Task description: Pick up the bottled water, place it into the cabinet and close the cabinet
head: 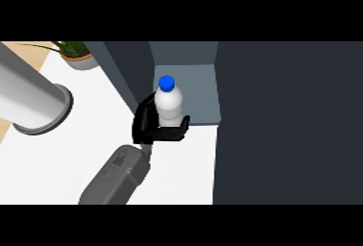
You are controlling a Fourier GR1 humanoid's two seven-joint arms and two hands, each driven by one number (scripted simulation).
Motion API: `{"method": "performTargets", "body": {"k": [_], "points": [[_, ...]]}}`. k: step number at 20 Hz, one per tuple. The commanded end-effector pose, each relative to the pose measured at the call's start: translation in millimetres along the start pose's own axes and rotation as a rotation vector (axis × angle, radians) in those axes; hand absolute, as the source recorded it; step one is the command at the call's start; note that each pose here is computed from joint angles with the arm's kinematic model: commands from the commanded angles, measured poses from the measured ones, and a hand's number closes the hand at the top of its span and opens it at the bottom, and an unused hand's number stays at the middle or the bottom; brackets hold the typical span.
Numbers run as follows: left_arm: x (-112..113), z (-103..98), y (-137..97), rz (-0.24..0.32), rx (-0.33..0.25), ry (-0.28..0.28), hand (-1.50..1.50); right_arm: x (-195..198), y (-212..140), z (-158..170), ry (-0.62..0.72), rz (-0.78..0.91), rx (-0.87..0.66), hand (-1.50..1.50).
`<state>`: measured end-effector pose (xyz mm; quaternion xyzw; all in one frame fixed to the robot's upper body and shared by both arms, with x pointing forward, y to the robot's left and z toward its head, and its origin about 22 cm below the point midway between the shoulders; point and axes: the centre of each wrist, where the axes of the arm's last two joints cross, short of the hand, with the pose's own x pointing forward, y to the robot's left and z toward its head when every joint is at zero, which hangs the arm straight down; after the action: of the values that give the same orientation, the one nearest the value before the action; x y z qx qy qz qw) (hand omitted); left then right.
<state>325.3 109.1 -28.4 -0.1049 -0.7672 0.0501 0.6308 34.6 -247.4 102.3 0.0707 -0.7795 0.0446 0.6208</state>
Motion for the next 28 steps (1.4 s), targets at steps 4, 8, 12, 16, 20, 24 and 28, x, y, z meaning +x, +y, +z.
{"method": "performTargets", "body": {"k": [4,8,12,16,20,24,28], "points": [[33.4,-33.8,-50.3,-0.108,0.01,-0.005,1.5,14.8,-9.4,-3.0,-0.057,-0.038,-0.01,-1.5],[31.9,-53.7,-50.0,-0.173,0.039,0.057,1.5,21.0,-8.9,1.1,-0.054,-0.032,0.0,-1.5],[36.0,-77.8,-47.2,-0.189,0.113,0.057,1.5,11.5,-14.8,-1.7,-0.058,-0.021,0.02,-1.5],[40.3,-94.5,-45.4,-0.219,0.105,0.083,1.5,14.4,-14.3,-6.5,-0.066,-0.01,0.032,-1.5],[18.6,-87.3,-27.4,-0.438,0.124,0.06,1.5,12.5,-13.1,-4.1,-0.085,-0.027,0.022,-1.5],[23.5,-97.5,-24.3,-0.49,0.243,0.103,1.5,9.9,-15.7,-10.6,-0.072,-0.009,0.017,-1.5],[35.1,-110.6,-10.2,-0.41,0.313,0.106,1.5,10.2,-16.7,-9.1,-0.087,-0.026,0.047,-1.5]]}}
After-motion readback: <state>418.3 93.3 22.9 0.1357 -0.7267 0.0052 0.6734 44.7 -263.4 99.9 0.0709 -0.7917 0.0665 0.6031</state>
